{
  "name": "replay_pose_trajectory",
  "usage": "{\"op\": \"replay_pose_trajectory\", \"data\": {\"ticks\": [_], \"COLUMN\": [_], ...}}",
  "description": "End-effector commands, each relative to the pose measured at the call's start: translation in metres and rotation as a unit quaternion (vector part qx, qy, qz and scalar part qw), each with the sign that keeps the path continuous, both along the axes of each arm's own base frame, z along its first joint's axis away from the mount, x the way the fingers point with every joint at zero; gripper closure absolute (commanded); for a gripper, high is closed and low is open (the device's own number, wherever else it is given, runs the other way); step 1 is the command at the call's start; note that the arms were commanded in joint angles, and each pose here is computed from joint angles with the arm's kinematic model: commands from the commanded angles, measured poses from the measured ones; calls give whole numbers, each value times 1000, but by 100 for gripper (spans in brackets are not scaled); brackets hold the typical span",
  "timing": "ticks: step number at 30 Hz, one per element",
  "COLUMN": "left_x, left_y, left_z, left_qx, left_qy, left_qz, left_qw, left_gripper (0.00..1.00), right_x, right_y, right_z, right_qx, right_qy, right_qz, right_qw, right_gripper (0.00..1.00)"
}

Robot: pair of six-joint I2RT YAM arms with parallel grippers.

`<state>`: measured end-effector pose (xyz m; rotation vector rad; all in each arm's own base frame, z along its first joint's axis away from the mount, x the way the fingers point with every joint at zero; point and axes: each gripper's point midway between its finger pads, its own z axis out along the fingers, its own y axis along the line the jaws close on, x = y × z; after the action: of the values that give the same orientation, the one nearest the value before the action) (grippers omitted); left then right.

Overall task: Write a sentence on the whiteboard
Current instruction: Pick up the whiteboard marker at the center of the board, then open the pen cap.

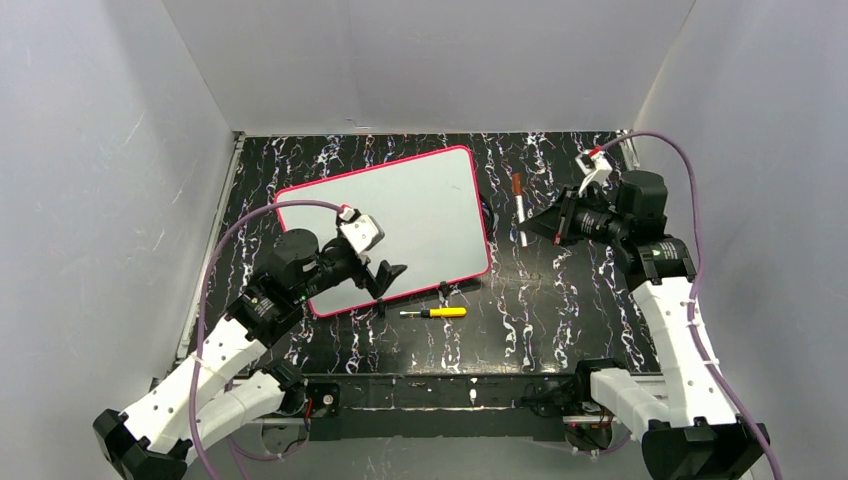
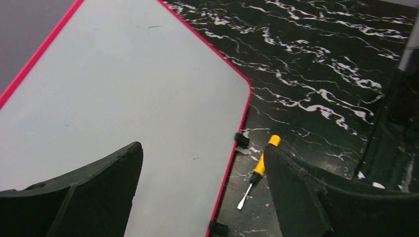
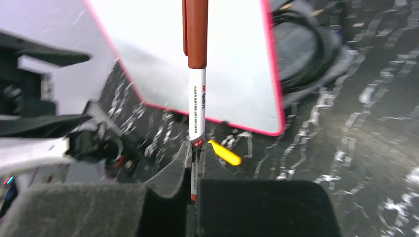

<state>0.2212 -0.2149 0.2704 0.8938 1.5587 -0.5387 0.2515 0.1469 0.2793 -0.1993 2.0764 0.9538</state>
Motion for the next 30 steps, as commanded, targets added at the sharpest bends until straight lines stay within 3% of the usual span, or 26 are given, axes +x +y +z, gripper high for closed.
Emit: {"op": "replay_pose_trajectory", "data": {"ticks": [1, 5, 8, 13, 16, 20, 24, 30], "left_x": [-26, -36, -49, -38, -27, -32, -29, -25], "left_y": [-26, -39, -54, -54, -47, -55, -57, -55], "left_z": [6, 16, 31, 56, 57, 65, 55, 49], "left_qx": [-14, -54, -92, -160, -215, -302, -323, -340], "left_qy": [-12, 15, 75, 190, 285, 372, 421, 439], "left_qz": [-110, -141, -181, -119, -45, -52, -25, -1], "left_qw": [994, 988, 976, 961, 933, 876, 848, 832], "left_gripper": [12, 9, 9, 10, 9, 10, 14, 36], "right_x": [-43, -72, -83, -92, -97, -100, -101, -104], "right_y": [41, 76, 98, 116, 124, 137, 148, 160], "right_z": [20, 9, 4, -5, -7, -5, -3, 0], "right_qx": [51, 12, 0, -20, -26, -17, -13, 1], "right_qy": [22, 34, 22, 14, 0, -27, -45, -67], "right_qz": [143, 212, 240, 265, 275, 290, 297, 310], "right_qw": [988, 977, 971, 964, 961, 956, 954, 948], "right_gripper": [99, 99, 99, 99, 99, 99, 99, 99]}}
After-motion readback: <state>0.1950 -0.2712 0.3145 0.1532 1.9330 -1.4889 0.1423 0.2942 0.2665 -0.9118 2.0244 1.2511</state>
